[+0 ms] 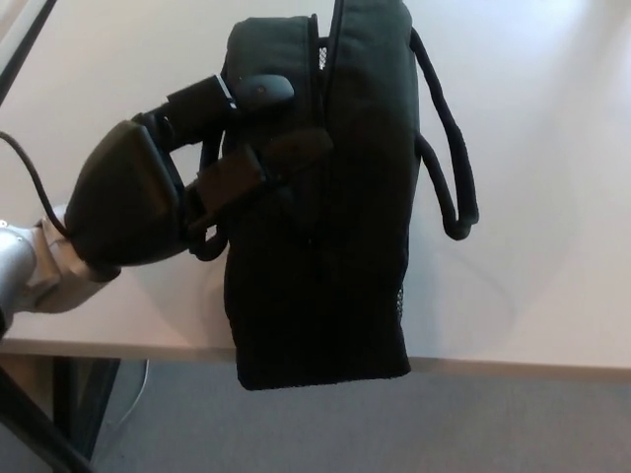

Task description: A lunch bag is kept on the middle of the desk and the robot uses both its hands to grab the opening of the bag from the left and right and moves its hands away from each other to spread the bag open

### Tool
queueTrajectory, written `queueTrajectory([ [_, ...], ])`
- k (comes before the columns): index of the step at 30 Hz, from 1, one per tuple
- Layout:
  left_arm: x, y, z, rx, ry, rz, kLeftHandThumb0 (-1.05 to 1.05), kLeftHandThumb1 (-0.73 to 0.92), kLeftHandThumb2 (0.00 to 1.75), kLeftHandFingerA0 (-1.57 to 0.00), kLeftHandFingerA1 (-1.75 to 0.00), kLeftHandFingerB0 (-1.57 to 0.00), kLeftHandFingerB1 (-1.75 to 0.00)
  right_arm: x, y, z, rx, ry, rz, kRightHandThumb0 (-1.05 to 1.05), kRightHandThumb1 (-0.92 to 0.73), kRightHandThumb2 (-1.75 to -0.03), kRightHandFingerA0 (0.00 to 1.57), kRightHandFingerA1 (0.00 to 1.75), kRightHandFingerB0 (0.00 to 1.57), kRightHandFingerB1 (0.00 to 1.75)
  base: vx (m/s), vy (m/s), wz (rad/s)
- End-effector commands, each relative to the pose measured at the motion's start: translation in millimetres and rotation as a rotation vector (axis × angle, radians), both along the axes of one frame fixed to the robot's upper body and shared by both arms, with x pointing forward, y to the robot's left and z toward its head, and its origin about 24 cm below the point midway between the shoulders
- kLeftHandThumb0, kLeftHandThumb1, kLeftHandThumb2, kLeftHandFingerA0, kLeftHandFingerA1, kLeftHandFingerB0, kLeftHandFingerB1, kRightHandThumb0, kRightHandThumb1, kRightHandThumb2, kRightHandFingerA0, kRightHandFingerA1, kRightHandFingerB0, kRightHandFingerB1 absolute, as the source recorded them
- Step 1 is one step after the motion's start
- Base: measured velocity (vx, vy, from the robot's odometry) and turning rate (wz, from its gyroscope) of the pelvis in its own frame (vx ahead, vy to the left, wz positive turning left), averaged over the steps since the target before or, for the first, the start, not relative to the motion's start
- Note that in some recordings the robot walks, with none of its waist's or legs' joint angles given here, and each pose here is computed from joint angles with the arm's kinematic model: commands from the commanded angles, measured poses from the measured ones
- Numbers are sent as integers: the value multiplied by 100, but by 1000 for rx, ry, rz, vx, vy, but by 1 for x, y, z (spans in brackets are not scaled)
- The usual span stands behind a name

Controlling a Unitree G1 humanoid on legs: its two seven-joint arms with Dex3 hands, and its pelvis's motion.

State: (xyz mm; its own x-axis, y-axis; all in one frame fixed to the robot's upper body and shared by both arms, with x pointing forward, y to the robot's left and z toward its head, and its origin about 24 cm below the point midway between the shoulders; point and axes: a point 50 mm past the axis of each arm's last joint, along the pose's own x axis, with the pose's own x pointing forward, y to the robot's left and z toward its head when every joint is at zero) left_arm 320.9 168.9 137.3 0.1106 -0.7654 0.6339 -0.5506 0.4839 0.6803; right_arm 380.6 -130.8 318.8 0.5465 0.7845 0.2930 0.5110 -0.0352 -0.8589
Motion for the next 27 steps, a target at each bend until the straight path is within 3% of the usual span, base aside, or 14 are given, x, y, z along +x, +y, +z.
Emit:
queueTrajectory([
  [1, -7, -3, -17, 40, 52, -38, 5, 49, 58, -48, -44, -26, -33, -1, 5, -2, 20, 9, 33, -38, -54, -58, 89, 50, 60, 39, 0, 0, 0],
  [2, -8, -4, -19, 38, 57, -48, 5, 51, 59, -49, -43, -29, -34, 0, 5, -11, 0, 13, 33, -45, -45, -75, 74, 57, 57, 52, 0, 0, 0],
  [6, -9, -3, -20, 53, 74, -49, 2, 54, 59, -50, -42, -32, -33, 0, 5, -26, -21, 49, 52, -43, -42, -71, 72, 55, 57, 51, 0, 0, 0],
  [7, -9, -3, -20, 50, 83, -55, 1, 52, 56, -58, -43, -50, -36, 1, 5, -29, -24, 55, 55, -33, -49, -55, 91, 52, 63, 40, 0, 0, 0],
  [8, -10, -3, -21, 45, 92, -62, 1, 52, 56, -58, -43, -50, -36, 1, 5, -33, -28, 61, 57, -33, -49, -55, 91, 52, 63, 40, 0, 0, 0],
  [9, -9, -3, -20, 72, 133, -41, -14, 47, 55, -82, -52, -86, -51, 1, 7, -44, -39, 65, 72, -35, -50, -56, 99, 65, 65, 41, 0, 0, 0],
  [10, -9, -2, -19, 90, 145, -30, -21, 44, 54, -97, -58, -97, -58, 1, 7, -47, -40, 69, 75, -32, -50, -55, 89, 55, 65, 41, 0, 0, 0],
  [11, -8, -2, -18, 114, 151, -16, -15, 46, 54, -107, -78, -107, -70, 1, 8, -51, -43, 82, 76, -39, -44, -72, 73, 56, 59, 51, 0, 0, 0],
  [12, -8, -3, -17, 116, 146, -15, -15, 46, 54, -107, -78, -107, -70, 1, 8, -54, -46, 91, 76, -39, -44, -72, 73, 56, 59, 51, 0, 0, 0],
  [13, -9, -3, -19, 102, 174, -21, 4, 42, 98, -86, -163, -78, -156, 1, 10, -58, -63, 98, 77, -33, -50, -55, 64, 42, 61, 39, 0, 0, 0],
  [16, -9, -4, -21, 96, 190, -16, 1, 41, 104, -85, -168, -71, -157, 1, 12, -64, -83, 129, 79, -34, -51, -56, 59, 41, 59, 39, 0, 0, 0],
  [17, -9, -5, -20, 97, 192, -15, 0, 39, 105, -81, -174, -70, -165, 0, 12, -66, -84, 133, 82, -34, -50, -55, 62, 42, 59, 39, 0, 0, 0],
  [20, -9, -6, -20, 88, 202, -16, -5, 43, 103, -80, -175, -67, -168, 0, 13, -73, -114, 148, 77, -40, -58, -58, 58, 40, 56, 38, 0, 0, 0],
  [27, -9, -7, -21, 95, 247, -13, -7, 42, 106, -79, -175, -67, -167, -2, 19, -83, -121, 151, 93, -37, -59, -59, 59, 41, 58, 39, 0, 0, 0],
])
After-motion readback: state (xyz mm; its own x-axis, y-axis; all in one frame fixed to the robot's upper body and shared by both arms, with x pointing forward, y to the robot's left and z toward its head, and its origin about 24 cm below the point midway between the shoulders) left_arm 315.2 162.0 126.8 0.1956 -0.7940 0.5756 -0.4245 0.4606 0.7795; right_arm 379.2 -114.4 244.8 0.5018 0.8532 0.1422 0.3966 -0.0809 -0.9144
